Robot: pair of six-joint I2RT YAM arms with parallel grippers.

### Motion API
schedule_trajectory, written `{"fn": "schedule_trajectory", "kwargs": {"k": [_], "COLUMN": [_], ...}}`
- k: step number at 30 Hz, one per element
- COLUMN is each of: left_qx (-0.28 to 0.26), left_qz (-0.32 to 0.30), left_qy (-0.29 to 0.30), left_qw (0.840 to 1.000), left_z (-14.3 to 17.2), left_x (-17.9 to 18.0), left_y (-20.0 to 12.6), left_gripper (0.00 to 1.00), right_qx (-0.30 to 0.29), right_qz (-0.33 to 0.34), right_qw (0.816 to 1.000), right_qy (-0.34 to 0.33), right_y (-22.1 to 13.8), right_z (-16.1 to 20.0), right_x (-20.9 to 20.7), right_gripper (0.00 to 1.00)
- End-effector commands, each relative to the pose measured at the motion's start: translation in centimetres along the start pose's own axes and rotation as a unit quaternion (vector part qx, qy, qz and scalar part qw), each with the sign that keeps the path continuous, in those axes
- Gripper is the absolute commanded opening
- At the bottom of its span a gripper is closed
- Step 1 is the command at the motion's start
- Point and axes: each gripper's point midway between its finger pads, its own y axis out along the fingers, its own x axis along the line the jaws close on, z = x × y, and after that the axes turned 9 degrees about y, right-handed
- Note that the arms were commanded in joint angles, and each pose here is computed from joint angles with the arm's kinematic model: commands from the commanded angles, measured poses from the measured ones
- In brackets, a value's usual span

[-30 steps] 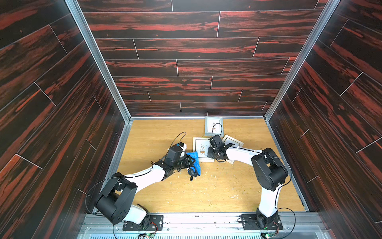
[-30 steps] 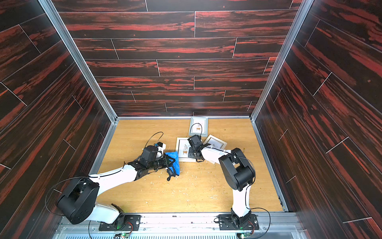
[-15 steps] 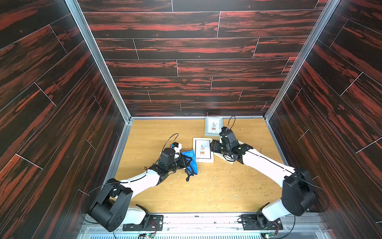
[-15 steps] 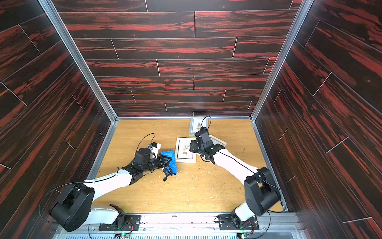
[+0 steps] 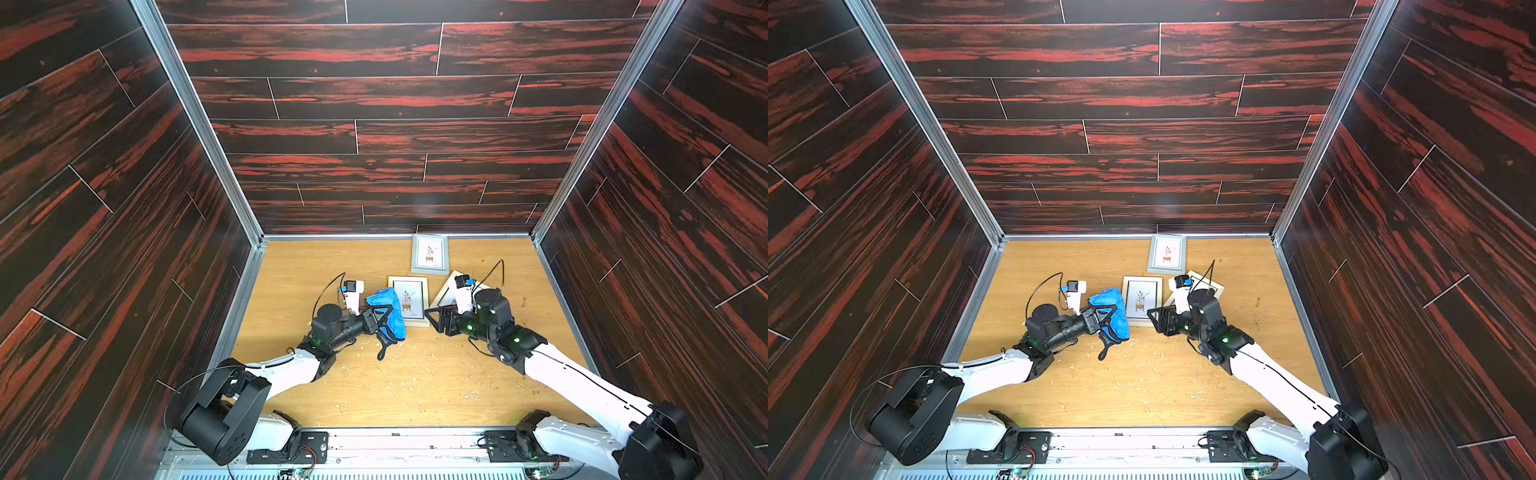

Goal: Wipe the picture frame with a cloth
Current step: Place the cleaning item at the center of the board.

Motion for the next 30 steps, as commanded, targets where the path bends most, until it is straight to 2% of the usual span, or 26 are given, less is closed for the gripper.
{"fn": "schedule_trajectory", "kwargs": {"k": [1,6,13,15,19,23,27,30], "left_qx": [-0.041,-0.046,-0.033,-0.026,-0.015,0.004,0.005,-0.004], "left_qz": [0.065,0.08,0.089,0.093,0.106,0.105,0.09,0.065], "left_qy": [0.024,0.021,0.018,0.017,0.015,0.004,-0.008,-0.018], "left_qw": [0.997,0.995,0.995,0.995,0.994,0.994,0.996,0.998], "left_z": [-1.9,-2.0,-1.6,-1.5,-1.3,-0.8,-0.8,-1.2], "left_x": [-2.9,-3.4,-4.1,-4.3,-4.9,-4.7,-3.7,-2.4], "left_y": [-0.3,0.1,0.7,0.9,1.0,1.5,1.6,1.4], "left_gripper": [0.05,0.1,0.17,0.19,0.24,0.3,0.41,0.47], "right_qx": [0.008,0.026,0.046,0.053,0.056,0.071,0.074,0.066], "right_qz": [-0.101,-0.159,-0.191,-0.185,-0.171,-0.149,-0.101,-0.061], "right_qw": [0.994,0.986,0.979,0.979,0.981,0.983,0.989,0.992], "right_qy": [-0.042,-0.052,-0.063,-0.064,-0.067,-0.076,-0.084,-0.087], "right_y": [-0.7,-0.3,1.3,2.0,2.9,3.8,4.5,4.6], "right_z": [0.6,1.5,2.3,2.5,2.7,3.2,3.2,2.8], "right_x": [3.7,6.0,8.4,8.6,8.7,8.6,7.6,6.6], "right_gripper": [0.65,0.66,0.65,0.63,0.51,0.27,0.07,0.0]}}
